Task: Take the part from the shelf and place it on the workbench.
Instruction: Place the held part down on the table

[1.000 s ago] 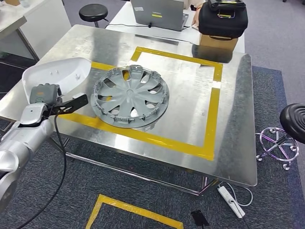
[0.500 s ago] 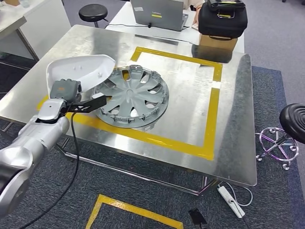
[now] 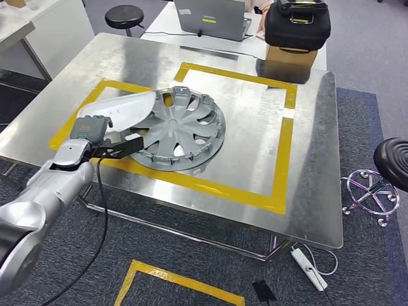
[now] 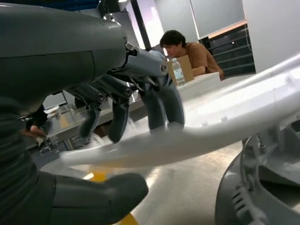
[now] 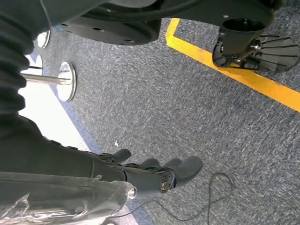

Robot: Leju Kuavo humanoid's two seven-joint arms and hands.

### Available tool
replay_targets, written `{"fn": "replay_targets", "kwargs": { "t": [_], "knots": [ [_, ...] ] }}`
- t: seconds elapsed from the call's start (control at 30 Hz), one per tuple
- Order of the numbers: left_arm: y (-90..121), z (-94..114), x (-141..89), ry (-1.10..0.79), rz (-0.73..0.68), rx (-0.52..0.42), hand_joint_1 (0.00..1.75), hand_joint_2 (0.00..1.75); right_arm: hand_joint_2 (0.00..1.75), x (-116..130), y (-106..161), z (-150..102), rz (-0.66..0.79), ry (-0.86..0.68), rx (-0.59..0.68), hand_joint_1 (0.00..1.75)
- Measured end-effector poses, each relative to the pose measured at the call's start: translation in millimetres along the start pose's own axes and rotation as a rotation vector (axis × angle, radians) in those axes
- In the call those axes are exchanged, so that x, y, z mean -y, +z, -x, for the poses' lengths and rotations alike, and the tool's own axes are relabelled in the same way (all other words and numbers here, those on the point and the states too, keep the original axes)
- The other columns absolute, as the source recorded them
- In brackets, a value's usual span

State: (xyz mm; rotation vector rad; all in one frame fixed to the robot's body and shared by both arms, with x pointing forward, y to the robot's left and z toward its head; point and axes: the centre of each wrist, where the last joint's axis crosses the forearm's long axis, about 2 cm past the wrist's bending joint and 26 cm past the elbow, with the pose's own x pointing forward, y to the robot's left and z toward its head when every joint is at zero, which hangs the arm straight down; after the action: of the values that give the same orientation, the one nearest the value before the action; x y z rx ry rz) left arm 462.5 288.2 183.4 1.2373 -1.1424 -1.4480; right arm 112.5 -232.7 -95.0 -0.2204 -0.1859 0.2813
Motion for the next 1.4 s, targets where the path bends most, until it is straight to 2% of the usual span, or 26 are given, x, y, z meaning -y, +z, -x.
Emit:
{"fn": "replay_targets", "kwargs": {
  "t": [0.13,0.5,1.4],
  "knots": [
    [2.5,4.7,5.6,0.015,0.009,-0.016,0.0,0.0,0.0,-0.2,0.0,0.3,0.0,0.006,0.001,0.0],
    [8.6,11.5,18.7,0.028,0.029,-0.042,0.0,0.0,0.0,-0.3,0.0,0.7,0.001,0.009,0.001,0.0],
    [9.7,18.4,19.4,0.096,-0.016,-0.061,0.0,0.0,0.0,-0.4,0.1,0.2,0.0,0.015,0.002,0.0]
  ]
}}
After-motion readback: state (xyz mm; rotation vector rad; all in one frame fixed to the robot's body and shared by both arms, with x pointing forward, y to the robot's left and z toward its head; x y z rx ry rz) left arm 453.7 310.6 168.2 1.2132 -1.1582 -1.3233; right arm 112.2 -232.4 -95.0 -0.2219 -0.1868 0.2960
